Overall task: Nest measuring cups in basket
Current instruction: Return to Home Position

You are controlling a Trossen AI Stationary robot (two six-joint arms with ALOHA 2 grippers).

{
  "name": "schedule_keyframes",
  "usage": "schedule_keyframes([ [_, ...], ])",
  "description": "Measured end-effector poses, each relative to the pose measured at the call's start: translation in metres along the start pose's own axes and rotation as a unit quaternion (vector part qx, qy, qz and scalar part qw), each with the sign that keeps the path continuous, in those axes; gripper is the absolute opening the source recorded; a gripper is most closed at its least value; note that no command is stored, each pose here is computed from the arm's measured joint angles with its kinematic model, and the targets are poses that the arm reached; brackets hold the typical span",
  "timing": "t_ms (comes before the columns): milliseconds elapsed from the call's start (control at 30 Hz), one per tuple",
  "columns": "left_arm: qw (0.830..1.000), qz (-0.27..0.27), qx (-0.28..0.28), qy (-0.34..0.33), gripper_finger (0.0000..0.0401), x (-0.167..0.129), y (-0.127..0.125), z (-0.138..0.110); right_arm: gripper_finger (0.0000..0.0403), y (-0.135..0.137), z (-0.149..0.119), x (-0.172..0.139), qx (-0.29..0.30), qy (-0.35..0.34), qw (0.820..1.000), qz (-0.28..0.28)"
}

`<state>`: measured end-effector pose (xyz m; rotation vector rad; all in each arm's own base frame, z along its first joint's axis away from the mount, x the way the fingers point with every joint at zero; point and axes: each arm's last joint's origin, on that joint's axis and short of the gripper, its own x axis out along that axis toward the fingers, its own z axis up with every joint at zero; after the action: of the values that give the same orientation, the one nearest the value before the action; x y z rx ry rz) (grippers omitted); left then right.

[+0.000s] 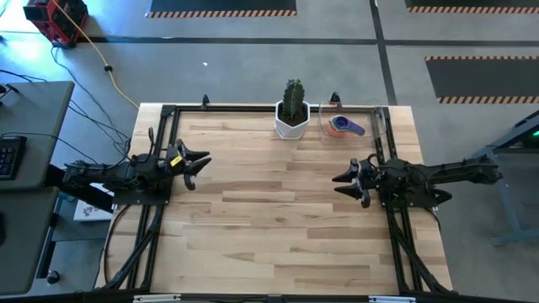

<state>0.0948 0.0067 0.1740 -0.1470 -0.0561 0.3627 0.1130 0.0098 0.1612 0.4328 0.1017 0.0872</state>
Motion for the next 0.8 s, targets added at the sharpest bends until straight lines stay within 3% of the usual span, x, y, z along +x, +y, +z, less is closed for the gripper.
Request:
schedule_keyframes([
  [233,0.999,0.019,0.032,-0.004,0.0104,0.0,0.0011,0.0005,0.0188,-0.0011,-0.0028,0.0,-0.027,0.015,1.0,-0.003],
  [800,0.999,0.019,0.032,-0.003,0.0104,0.0,0.0011,0.0004,0.0188,-0.0016,-0.0039,0.0,-0.036,0.02,0.999,-0.005],
])
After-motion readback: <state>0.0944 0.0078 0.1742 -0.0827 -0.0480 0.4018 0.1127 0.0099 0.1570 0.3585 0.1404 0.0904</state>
